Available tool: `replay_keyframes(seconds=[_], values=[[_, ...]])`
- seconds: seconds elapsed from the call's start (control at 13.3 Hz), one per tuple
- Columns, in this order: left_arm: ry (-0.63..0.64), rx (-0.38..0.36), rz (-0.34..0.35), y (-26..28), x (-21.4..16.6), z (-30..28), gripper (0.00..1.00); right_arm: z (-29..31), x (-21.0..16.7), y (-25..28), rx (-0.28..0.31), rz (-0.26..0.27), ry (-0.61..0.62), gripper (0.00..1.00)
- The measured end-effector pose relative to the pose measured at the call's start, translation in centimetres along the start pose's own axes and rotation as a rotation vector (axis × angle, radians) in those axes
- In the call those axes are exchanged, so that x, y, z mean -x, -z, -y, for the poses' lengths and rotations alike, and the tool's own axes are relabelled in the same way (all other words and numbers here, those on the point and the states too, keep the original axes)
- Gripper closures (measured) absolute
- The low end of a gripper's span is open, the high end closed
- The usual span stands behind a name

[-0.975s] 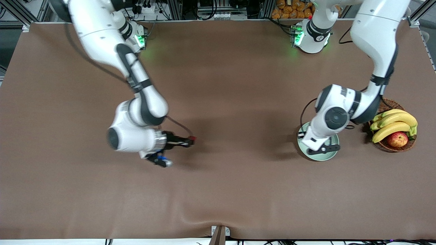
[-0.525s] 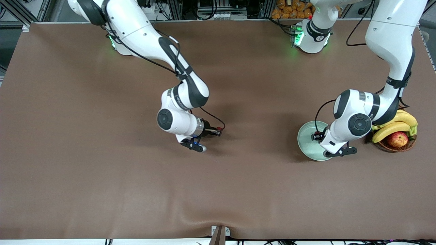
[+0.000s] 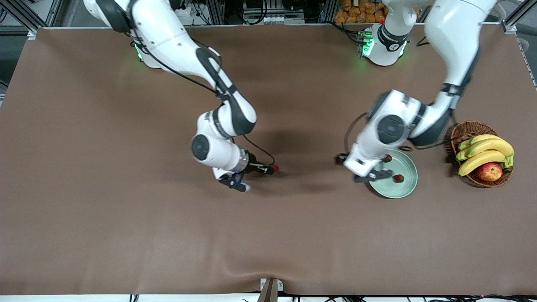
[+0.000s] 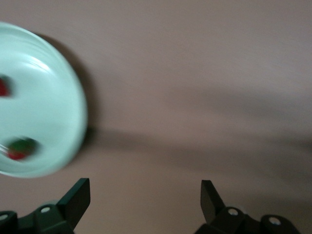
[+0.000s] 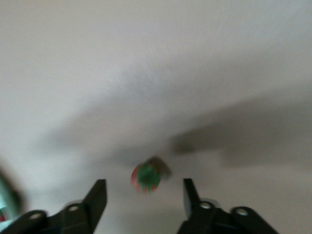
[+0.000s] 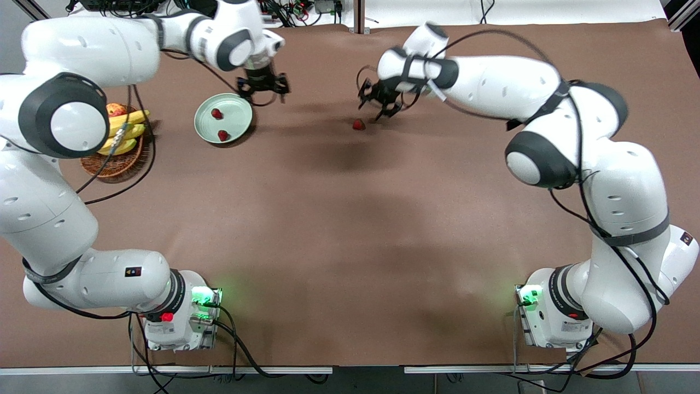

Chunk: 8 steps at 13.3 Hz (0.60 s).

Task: Collect all strawberries into plate
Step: 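Set the third strawberry mid-table with the right gripper while the left gripper returns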

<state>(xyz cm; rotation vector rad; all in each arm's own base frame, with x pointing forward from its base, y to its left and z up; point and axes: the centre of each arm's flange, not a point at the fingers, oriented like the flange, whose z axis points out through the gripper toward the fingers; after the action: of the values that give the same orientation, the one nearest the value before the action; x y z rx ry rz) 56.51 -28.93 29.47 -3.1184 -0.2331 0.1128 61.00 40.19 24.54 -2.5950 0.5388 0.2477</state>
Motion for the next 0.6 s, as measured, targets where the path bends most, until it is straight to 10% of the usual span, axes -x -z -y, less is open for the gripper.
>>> replay_keyframes(seconds=[0.15, 0.6], values=[[0.017, 0.021, 0.004, -0.4, 2.9, -6.0, 0.00, -0.2, -2.0, 9.7, 0.013, 0.030, 0.015, 0.01], [0.007, 0.117, -0.014, -4.8, 5.3, -16.7, 0.00, -7.5, -2.0, 36.8, 0.248, -0.110, 0.071, 0.00]])
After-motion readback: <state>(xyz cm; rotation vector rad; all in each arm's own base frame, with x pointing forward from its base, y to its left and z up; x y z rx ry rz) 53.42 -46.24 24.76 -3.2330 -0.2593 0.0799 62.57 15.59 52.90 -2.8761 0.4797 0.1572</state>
